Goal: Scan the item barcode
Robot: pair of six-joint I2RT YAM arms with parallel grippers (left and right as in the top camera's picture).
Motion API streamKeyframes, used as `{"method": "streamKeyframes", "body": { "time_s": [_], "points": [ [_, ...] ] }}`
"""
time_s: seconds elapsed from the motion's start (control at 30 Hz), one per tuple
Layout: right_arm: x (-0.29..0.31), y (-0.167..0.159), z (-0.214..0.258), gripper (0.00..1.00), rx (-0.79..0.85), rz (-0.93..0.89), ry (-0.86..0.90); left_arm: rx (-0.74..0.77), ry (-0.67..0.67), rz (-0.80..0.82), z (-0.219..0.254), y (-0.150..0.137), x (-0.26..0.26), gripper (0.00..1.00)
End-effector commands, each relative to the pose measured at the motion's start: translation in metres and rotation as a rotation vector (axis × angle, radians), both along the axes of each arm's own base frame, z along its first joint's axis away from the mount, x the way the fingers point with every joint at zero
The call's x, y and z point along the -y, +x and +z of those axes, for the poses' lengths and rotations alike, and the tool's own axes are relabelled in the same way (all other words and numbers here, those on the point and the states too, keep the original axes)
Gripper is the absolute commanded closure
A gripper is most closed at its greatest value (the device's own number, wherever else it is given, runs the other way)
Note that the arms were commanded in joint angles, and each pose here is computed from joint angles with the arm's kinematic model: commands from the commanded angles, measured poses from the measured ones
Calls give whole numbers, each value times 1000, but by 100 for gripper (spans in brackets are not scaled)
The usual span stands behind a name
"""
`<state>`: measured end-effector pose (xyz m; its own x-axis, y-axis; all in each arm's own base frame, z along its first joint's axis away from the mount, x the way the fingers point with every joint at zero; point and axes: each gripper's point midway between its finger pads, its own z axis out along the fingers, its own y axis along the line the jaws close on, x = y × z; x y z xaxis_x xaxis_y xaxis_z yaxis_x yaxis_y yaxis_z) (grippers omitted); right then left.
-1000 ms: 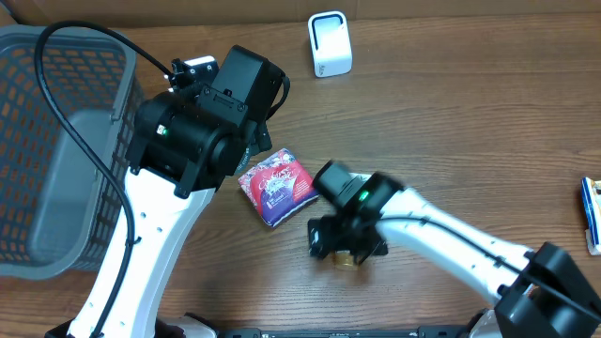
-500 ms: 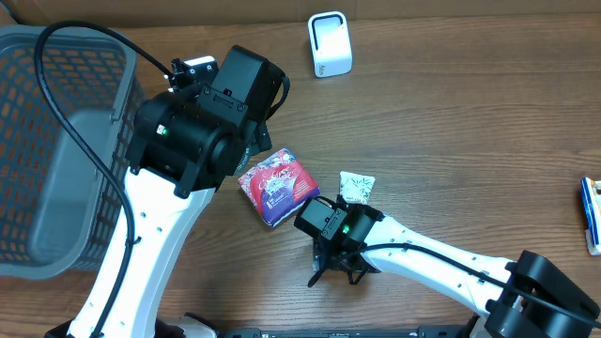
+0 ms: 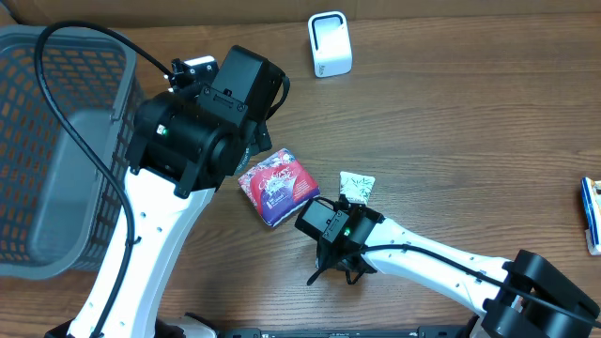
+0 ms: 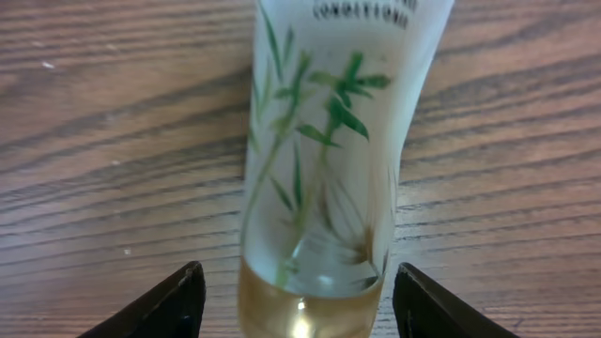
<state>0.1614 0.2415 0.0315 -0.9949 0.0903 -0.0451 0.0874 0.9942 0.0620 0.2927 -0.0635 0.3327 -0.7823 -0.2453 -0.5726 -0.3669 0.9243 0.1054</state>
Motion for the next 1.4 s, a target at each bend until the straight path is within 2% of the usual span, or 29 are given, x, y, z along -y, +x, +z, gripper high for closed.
{"method": "streamKeyframes", "body": {
  "time_s": [0.0, 0.27, 0.43, 0.73, 0.8, 1.03, 1.17, 1.37],
  "points": [
    [5, -3, -3, 35, -11, -30, 3, 2, -4, 4, 0, -1, 1, 0],
    [-3, -1, -5, 35, -12, -27, 39, 2, -4, 4, 0, -1, 1, 0],
    [-10, -2, -22, 35, -45, -31, 37, 2, -4, 4, 0, -1, 1, 0],
    [-10, -7, -26, 51, -78, -44, 32, 2, -4, 4, 0, -1, 1, 0],
    [-14, -10, -24, 52, -96, -42, 49, 2, -4, 4, 0, -1, 1, 0],
    [-33, -13, 13, 56, -151, -33, 109, 2, -4, 4, 0, -1, 1, 0],
    [-49, -21, 50, 68, -217, 7, 175, 2, -4, 4, 0, -1, 1, 0],
    [-87, -49, 108, 62, -392, 159, 391, 2, -4, 4, 0, -1, 1, 0]
  ]
}}
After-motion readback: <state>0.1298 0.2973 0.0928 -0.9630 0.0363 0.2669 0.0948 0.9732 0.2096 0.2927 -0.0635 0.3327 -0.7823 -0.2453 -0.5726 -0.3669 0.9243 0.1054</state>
